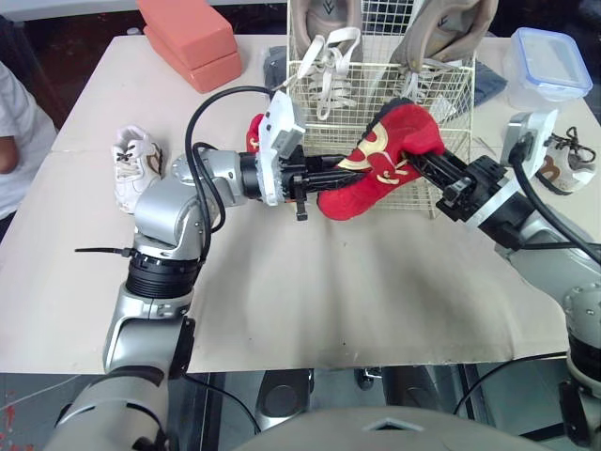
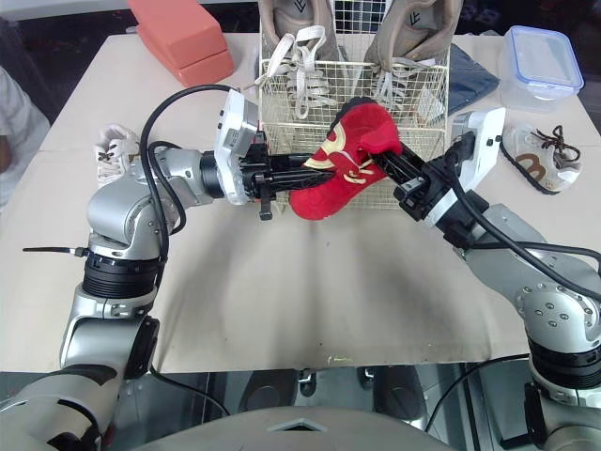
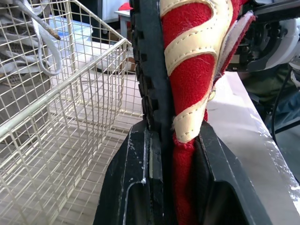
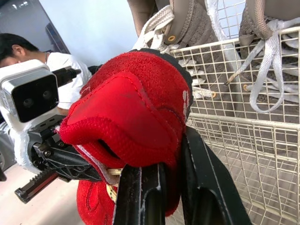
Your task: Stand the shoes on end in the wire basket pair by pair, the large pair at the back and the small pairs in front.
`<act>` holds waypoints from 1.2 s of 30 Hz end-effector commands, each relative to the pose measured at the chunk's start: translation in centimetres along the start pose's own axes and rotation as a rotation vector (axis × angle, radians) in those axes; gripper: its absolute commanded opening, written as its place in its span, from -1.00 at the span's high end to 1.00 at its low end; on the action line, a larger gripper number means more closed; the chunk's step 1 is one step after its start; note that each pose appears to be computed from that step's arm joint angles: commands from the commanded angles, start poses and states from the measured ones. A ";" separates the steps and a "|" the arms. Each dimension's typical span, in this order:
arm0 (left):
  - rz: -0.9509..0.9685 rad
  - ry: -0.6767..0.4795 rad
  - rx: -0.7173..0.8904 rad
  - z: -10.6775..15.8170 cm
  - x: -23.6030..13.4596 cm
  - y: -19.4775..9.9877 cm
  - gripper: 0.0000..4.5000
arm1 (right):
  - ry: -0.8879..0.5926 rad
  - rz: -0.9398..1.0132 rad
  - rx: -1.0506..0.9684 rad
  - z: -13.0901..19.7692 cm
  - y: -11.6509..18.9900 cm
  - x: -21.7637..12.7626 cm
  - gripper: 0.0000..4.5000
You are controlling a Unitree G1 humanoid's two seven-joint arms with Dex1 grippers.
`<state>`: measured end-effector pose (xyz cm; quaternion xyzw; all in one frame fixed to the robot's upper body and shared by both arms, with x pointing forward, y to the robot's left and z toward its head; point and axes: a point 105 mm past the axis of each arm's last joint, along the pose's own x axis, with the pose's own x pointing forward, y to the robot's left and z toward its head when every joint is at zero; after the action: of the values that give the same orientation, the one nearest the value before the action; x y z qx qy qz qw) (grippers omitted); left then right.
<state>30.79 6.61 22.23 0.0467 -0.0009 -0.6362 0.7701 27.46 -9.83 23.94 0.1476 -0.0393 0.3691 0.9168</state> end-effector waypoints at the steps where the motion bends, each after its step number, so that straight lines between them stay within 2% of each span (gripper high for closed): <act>1: -0.023 -0.035 0.017 1.8 -0.4 -0.4 -0.02 | -0.069 0.026 -0.045 2.1 0.8 0.0 1.00; 3: -0.015 -0.031 0.029 1.9 -0.7 -0.4 -0.44 | -0.108 0.026 -0.058 3.2 1.0 0.1 1.00; 6: 0.039 -0.038 0.081 2.4 -1.1 0.0 -0.89 | -0.159 0.030 -0.075 5.0 1.4 0.0 1.00; 7: 0.047 -0.045 0.085 2.7 -1.3 -0.1 -0.98 | -0.178 0.034 -0.079 5.7 1.7 -0.1 1.00; 12: 0.098 -0.048 0.103 3.7 -2.7 -0.4 -0.98 | -0.264 0.022 -0.074 8.8 2.2 -0.4 1.00; 16: 0.125 -0.027 0.083 3.0 -3.2 -0.6 -0.98 | -0.250 -0.014 -0.083 8.8 1.6 -0.6 1.00; 22: 0.160 -0.043 0.124 4.0 -3.4 -0.8 -0.98 | -0.325 -0.170 -0.153 10.4 -0.9 -0.2 1.00; 29: 0.190 -0.067 0.170 5.7 -3.6 -1.5 -0.98 | -0.315 -0.305 -0.252 10.0 -3.6 -0.3 1.00; 36: 0.257 -0.068 0.212 6.4 -4.1 -1.3 -0.98 | -0.203 -0.417 -0.436 8.2 -6.3 -0.5 1.00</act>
<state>28.99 9.86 27.30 0.0883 -0.0690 -0.5348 0.8375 32.24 -16.72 28.88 0.0147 -0.1467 0.1444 0.9785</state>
